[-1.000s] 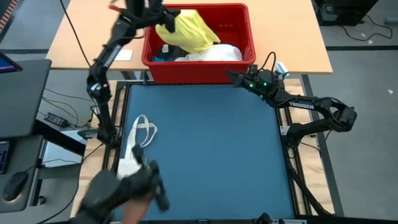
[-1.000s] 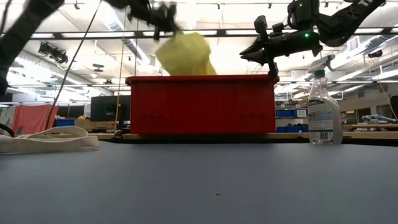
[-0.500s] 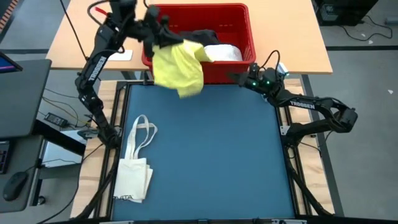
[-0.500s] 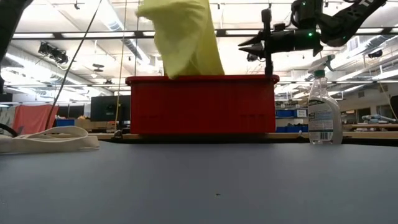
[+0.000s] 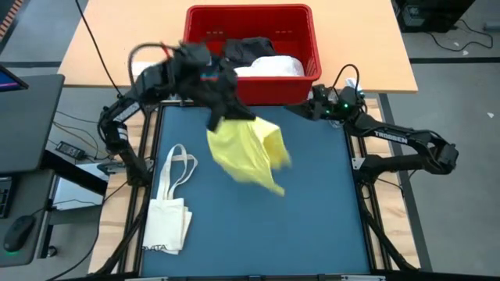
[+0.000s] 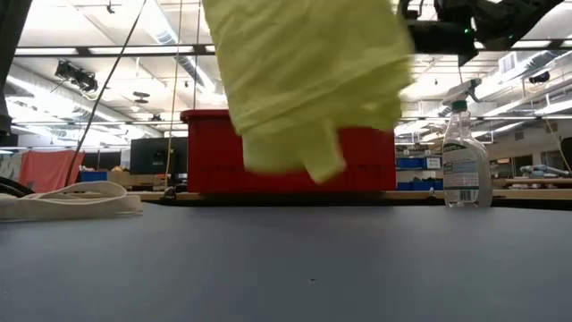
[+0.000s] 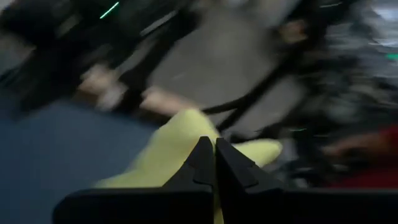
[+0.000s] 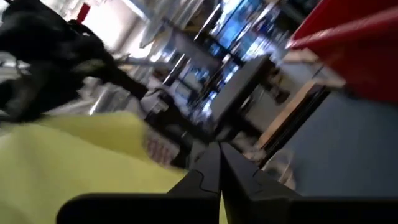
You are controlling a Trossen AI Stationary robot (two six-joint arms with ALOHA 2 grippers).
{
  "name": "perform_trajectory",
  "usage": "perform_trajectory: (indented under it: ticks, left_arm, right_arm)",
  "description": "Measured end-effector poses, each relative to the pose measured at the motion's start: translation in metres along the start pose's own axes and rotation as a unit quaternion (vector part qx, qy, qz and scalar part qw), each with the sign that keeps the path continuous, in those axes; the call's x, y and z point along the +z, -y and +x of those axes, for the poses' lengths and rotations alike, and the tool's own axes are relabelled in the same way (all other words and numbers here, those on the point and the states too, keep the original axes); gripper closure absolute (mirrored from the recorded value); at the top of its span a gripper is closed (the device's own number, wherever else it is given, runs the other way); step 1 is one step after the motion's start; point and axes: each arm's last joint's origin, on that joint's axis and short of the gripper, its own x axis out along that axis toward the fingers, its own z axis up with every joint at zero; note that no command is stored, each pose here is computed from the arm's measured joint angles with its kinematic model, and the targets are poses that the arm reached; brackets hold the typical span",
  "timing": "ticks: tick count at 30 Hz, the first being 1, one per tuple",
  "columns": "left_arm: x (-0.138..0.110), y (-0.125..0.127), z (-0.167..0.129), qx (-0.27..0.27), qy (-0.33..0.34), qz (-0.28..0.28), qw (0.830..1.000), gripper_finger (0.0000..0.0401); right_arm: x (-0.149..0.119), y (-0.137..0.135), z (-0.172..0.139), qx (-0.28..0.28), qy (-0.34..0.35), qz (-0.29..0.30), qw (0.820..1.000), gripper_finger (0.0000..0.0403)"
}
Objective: Fold laundry
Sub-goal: Remove the yellow shirt from the red bin
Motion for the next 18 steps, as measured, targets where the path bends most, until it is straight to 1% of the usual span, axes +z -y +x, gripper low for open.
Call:
perform_trajectory:
  ticks: [3, 5, 6, 7, 9, 13, 15, 16, 18]
  left_arm:
    - [-0.027, 0.022, 0.022, 0.089, -0.05, -0.038, 0.994, 0.0398]
    - [-0.046, 0.035, 0.04, 0.126, -0.089, -0.076, 0.985, 0.0398]
    - [-0.055, 0.043, 0.051, 0.135, -0.105, -0.097, 0.981, 0.0398]
    - [-0.063, 0.05, 0.062, 0.137, -0.117, -0.116, 0.977, 0.0398]
    - [-0.078, 0.066, 0.085, 0.126, -0.132, -0.15, 0.972, 0.0398]
    - [-0.096, 0.098, 0.114, 0.072, -0.132, -0.202, 0.968, 0.0398]
    - [-0.096, 0.106, 0.118, 0.048, -0.12, -0.213, 0.968, 0.0398]
    - [-0.095, 0.106, 0.119, 0.044, -0.112, -0.213, 0.97, 0.0398]
    - [-0.091, 0.1, 0.117, 0.059, -0.096, -0.197, 0.974, 0.0398]
  right_arm:
    - [-0.008, -0.009, -0.005, 0.008, -0.046, 0.007, 0.999, 0.0386]
    - [-0.015, -0.015, -0.008, 0.004, -0.073, 0.007, 0.997, 0.0387]
    - [-0.019, -0.017, -0.01, -0.002, -0.085, 0.008, 0.996, 0.0389]
    - [-0.023, -0.019, -0.011, -0.008, -0.095, 0.01, 0.995, 0.0391]
    - [-0.029, -0.024, -0.014, -0.018, -0.109, 0.008, 0.994, 0.0395]
    - [-0.04, -0.035, -0.017, -0.017, -0.125, 0.005, 0.992, 0.0392]
    - [-0.043, -0.041, -0.017, -0.009, -0.125, 0.001, 0.992, 0.0389]
    - [-0.045, -0.044, -0.017, -0.007, -0.125, -0.001, 0.992, 0.0388]
    - [-0.048, -0.047, -0.017, -0.007, -0.121, -0.004, 0.993, 0.0388]
